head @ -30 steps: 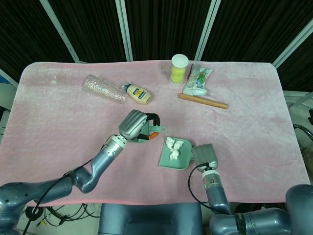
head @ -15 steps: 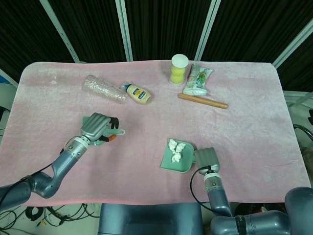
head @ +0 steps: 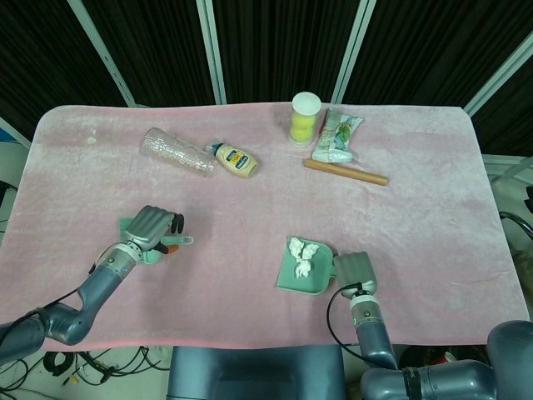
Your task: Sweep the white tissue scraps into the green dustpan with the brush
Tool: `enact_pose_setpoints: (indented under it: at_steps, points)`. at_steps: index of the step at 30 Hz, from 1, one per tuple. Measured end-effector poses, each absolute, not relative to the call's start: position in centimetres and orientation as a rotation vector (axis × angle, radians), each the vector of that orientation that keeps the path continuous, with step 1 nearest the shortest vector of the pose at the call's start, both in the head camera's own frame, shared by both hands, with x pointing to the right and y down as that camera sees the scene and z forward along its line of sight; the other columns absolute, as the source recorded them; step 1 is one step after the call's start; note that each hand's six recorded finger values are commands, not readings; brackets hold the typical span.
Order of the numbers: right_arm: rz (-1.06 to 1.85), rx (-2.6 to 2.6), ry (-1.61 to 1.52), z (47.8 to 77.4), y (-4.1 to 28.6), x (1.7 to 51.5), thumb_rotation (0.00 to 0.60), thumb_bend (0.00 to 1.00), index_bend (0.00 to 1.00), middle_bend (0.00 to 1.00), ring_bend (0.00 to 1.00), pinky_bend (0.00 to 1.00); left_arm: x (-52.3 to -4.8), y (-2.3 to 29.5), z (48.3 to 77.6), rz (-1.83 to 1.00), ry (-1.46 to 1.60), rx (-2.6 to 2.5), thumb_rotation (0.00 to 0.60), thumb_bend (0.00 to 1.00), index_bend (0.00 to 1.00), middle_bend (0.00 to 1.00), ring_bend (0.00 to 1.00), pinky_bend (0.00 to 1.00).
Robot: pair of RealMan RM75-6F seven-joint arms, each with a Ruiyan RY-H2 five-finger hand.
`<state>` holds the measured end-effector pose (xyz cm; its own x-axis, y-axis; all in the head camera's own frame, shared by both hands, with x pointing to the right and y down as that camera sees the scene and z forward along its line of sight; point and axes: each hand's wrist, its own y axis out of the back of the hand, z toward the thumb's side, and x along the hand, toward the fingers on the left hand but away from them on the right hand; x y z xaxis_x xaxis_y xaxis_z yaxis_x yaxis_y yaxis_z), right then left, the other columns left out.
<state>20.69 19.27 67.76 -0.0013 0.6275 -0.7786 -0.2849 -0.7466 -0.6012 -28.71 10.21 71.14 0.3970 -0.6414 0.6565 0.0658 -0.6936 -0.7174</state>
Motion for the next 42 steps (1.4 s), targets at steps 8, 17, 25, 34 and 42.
enact_pose_setpoints:
  at_steps: [8, 17, 25, 34, 42]
  points:
    - [1.818, -1.642, -0.352, 67.9, 19.5, 20.8, 0.6, 0.51, 0.62, 0.57, 0.7, 0.81, -29.6, 10.3, 70.4, -1.368, 0.537, -1.975, 0.6, 0.0, 0.24, 0.33, 0.9, 1.0]
    - [1.832, -1.638, -0.347, 68.1, 19.7, 21.2, 0.6, 0.44, 0.48, 0.38, 0.69, 0.81, -29.9, 10.0, 68.5, -1.337, 0.699, -1.997, 0.6, 0.0, 0.26, 0.33, 0.91, 1.0]
    - [1.821, -1.611, -0.344, 67.7, 19.6, 21.8, 0.6, 0.24, 0.17, 0.14, 0.67, 0.81, -30.6, 9.9, 67.4, -1.329, 0.772, -1.999, 0.6, 0.0, 0.26, 0.32, 0.91, 1.0]
    - [1.845, -1.568, -0.343, 66.8, 19.8, 23.4, 0.6, 0.16, 0.06, 0.08, 0.65, 0.81, -31.3, 10.5, 66.3, -1.337, 0.788, -1.983, 0.6, 0.0, 0.26, 0.32, 0.88, 1.0]
    - [1.844, -1.492, -0.371, 64.4, 19.5, 26.9, 0.6, 0.16, 0.04, 0.05, 0.54, 0.71, -33.8, 12.3, 63.8, -1.334, 0.785, -1.877, 0.6, 0.0, 0.23, 0.28, 0.52, 0.66]
